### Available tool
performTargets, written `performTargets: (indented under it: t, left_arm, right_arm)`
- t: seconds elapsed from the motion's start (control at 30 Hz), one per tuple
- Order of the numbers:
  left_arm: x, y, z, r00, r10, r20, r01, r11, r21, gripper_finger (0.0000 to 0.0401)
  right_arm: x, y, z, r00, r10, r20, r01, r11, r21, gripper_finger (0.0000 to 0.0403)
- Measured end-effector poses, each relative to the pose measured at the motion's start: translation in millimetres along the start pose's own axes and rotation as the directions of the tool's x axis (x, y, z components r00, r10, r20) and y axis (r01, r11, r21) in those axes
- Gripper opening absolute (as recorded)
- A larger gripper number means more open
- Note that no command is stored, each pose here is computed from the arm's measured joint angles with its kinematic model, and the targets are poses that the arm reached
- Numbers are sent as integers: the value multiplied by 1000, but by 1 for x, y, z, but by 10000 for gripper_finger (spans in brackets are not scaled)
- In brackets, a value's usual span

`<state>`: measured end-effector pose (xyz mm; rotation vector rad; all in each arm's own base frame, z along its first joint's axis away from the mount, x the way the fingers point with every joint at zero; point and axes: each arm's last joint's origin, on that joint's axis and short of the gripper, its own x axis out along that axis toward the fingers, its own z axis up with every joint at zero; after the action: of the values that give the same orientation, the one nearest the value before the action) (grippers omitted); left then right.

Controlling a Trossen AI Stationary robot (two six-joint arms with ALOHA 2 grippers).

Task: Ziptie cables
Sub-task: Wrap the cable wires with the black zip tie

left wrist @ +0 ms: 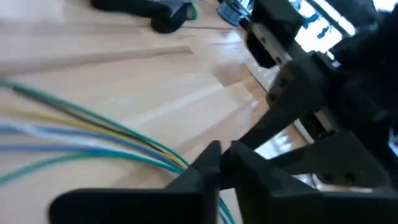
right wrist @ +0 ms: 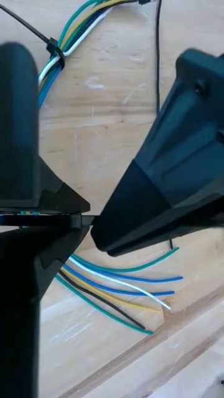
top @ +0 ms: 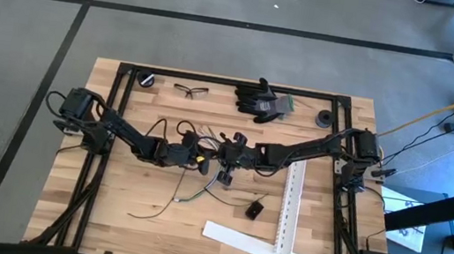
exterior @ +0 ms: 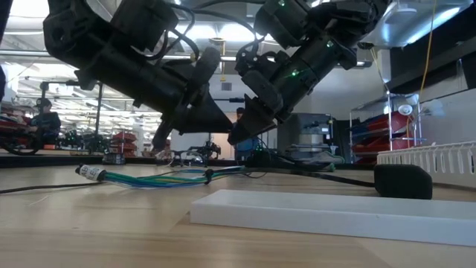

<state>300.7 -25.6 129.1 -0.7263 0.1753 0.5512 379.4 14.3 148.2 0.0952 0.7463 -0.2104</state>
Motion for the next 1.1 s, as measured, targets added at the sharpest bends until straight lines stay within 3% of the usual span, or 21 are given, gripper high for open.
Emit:
performTargets:
  t: [0.13,0.33,0.5,0.67,0.73,0.77,0.9,1.03,1.1]
  left_arm:
    - [0,3,-2,998,48,-37,-42,986,160,2]
    - [-13,13,0,976,186,-117,-128,914,385,0]
    - [-40,21,21,926,362,-105,-253,804,537,0]
    - [-66,36,29,867,484,-117,-328,733,596,0]
    - [-77,51,27,826,554,-102,-370,670,643,0]
    - [-80,56,26,814,572,-101,-386,662,643,0]
    - [-93,73,23,771,626,-117,-437,655,617,0]
    - [-89,56,31,856,507,-101,-376,744,553,1]
    - [-85,44,36,894,435,-104,-304,762,572,1]
  right_arm:
    - [0,0,-1,1000,-10,-4,10,1000,-2,7]
    - [-5,-2,-4,998,-25,-62,25,1000,-9,2]
    - [-16,7,-15,983,-50,-177,47,999,-18,1]
    - [-21,19,-22,971,-50,-232,43,998,-37,1]
    - [-23,22,-32,953,-54,-297,37,997,-63,1]
    - [-23,23,-34,951,-49,-305,32,998,-61,1]
    - [-24,21,-33,948,-67,-312,54,997,-48,0]
    - [-22,23,-26,969,-47,-242,42,999,-25,2]
    - [-22,24,-23,974,-38,-221,35,999,-20,5]
